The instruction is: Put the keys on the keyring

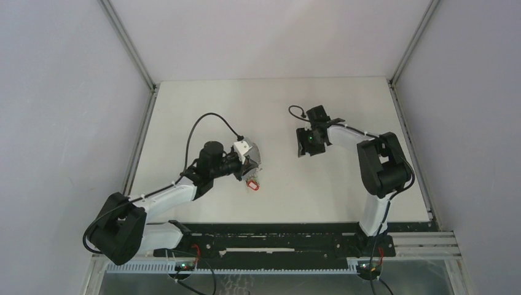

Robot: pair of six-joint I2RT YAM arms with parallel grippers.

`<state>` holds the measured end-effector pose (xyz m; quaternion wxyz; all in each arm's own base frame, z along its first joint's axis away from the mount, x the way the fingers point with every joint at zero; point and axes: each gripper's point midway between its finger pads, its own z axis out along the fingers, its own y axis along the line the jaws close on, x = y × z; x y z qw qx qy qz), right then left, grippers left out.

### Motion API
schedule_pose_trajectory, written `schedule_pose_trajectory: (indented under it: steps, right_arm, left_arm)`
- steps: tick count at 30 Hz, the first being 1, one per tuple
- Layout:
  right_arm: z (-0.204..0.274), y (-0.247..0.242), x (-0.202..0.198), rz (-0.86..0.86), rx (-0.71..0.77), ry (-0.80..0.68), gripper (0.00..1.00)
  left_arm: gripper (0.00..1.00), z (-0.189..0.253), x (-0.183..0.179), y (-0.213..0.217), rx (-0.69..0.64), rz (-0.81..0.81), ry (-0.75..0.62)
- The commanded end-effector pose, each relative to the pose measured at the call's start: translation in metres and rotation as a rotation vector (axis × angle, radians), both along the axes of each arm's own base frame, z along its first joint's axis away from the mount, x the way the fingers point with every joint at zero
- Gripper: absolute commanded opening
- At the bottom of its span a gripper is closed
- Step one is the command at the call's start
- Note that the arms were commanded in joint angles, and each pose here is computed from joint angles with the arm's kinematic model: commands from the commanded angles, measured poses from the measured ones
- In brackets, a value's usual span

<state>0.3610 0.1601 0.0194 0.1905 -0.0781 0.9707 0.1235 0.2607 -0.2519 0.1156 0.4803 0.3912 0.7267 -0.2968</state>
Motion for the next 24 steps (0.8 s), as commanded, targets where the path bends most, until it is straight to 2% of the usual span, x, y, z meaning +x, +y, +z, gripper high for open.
schedule_pose_trajectory:
  steps: [1, 5, 11, 16, 21, 24]
  right_arm:
    - [0.016, 0.026, -0.043, 0.057, 0.01, 0.07, 0.52]
    - [0.037, 0.023, -0.043, 0.084, -0.034, 0.0, 0.47]
    - [0.06, -0.013, -0.008, 0.088, -0.226, -0.131, 0.38]
    - [0.049, -0.031, 0.009, 0.154, -0.381, -0.117, 0.34]
    - [0.045, -0.033, 0.028, 0.236, -0.428, -0.162, 0.24]
    - [0.039, -0.027, 0.036, 0.294, -0.405, -0.16, 0.19]
  left_arm:
    - [0.0, 0.031, 0.008, -0.004, -0.051, -0.009, -0.093]
    - [0.0, 0.034, 0.006, -0.004, -0.057, -0.014, -0.097]
    - [0.0, 0.034, 0.006, -0.004, -0.06, -0.015, -0.096]
    - [0.0, 0.033, 0.005, -0.004, -0.055, -0.018, -0.092]
    - [0.0, 0.032, 0.006, -0.005, -0.049, -0.019, -0.086]
    - [0.0, 0.031, 0.006, -0.005, -0.047, -0.021, -0.082]
